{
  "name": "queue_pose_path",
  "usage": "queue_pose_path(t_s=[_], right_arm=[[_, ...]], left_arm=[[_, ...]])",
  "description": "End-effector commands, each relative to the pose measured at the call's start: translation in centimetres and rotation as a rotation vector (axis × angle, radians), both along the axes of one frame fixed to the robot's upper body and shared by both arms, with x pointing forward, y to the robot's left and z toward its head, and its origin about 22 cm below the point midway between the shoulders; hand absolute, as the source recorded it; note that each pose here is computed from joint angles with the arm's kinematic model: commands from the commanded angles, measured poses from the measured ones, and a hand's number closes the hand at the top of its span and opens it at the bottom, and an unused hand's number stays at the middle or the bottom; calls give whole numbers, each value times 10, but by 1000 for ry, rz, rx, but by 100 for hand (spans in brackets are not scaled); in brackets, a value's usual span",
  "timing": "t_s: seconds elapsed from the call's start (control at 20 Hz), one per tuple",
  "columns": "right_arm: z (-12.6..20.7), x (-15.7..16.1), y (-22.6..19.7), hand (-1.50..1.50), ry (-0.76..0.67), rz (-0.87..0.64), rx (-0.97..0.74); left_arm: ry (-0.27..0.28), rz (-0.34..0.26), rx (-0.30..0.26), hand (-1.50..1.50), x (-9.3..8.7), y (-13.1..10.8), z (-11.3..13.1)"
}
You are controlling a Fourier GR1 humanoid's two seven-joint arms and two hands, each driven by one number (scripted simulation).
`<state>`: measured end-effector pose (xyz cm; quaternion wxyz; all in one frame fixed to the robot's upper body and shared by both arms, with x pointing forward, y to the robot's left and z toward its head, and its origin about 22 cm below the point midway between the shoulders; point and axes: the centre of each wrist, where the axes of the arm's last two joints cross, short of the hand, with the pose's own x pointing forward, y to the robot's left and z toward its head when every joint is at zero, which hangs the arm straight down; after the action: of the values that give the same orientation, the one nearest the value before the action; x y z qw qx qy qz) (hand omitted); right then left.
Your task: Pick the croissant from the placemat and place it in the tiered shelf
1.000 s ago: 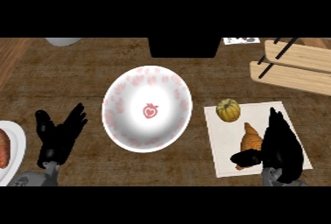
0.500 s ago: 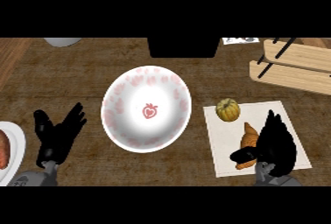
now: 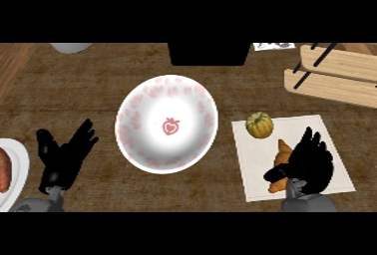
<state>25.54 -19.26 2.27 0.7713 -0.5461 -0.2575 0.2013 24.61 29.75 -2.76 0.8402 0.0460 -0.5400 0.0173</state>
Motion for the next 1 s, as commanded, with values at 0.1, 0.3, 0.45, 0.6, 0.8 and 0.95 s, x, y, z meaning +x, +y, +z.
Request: queue_pose_path(t_s=[0.1,0.3,0.45,0.6,0.8,0.95], right_arm=[[-29,15,-10,-150,-23,-98,16],[-19,5,-24,-150,-18,-56,11],[-45,16,-18,-150,-14,-48,47],[-55,10,-14,150,300,145,26],[-34,10,-13,150,121,139,90],[-38,4,11,150,63,157,84]], left_arm=[[14,-3,-20,0,-11,2,3],[20,18,-14,0,9,4,26],[29,5,-5,0,-4,-13,2],[12,-21,4,0,2,-8,6],[42,4,-3,0,3,-3,3],[36,3,-12,0,-9,-14,0]])
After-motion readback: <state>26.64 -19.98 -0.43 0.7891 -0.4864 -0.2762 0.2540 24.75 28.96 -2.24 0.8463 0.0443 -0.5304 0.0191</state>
